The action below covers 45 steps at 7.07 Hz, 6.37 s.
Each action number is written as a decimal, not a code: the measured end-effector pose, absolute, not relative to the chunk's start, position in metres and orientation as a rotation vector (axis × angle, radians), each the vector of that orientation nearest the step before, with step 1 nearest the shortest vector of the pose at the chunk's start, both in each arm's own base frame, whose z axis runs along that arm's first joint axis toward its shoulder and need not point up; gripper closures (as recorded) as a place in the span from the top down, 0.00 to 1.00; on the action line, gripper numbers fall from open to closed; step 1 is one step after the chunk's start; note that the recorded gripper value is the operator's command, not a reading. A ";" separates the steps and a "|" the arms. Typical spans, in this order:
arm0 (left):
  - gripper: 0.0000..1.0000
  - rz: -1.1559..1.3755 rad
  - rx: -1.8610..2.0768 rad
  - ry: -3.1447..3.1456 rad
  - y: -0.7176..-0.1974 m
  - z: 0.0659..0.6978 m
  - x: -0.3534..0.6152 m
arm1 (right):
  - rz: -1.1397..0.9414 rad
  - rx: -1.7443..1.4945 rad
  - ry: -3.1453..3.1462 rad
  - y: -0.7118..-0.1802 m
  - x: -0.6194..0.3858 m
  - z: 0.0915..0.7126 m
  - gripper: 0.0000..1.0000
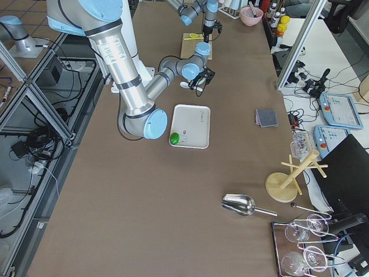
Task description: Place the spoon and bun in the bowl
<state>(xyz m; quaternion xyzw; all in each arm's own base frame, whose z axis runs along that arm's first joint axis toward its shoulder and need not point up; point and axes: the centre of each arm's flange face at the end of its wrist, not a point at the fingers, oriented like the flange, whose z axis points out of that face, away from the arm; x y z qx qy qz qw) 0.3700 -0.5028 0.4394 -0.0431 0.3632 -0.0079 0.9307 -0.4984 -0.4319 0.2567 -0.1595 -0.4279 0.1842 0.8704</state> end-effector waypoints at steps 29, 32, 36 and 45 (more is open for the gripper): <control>0.98 -0.309 -0.264 0.946 -0.383 0.162 0.555 | 0.707 -0.267 -0.930 -0.539 -0.329 0.320 1.00; 0.98 -0.200 -0.158 0.847 -0.416 0.220 0.477 | 0.553 -0.195 -0.909 -0.550 -0.273 0.373 1.00; 0.98 0.094 -0.057 0.742 -0.510 0.338 0.317 | 0.140 -0.066 -0.742 -0.566 -0.182 0.454 1.00; 0.98 0.167 -0.057 0.701 -0.575 0.537 0.083 | 0.008 -0.043 -0.706 -0.541 -0.005 0.584 1.00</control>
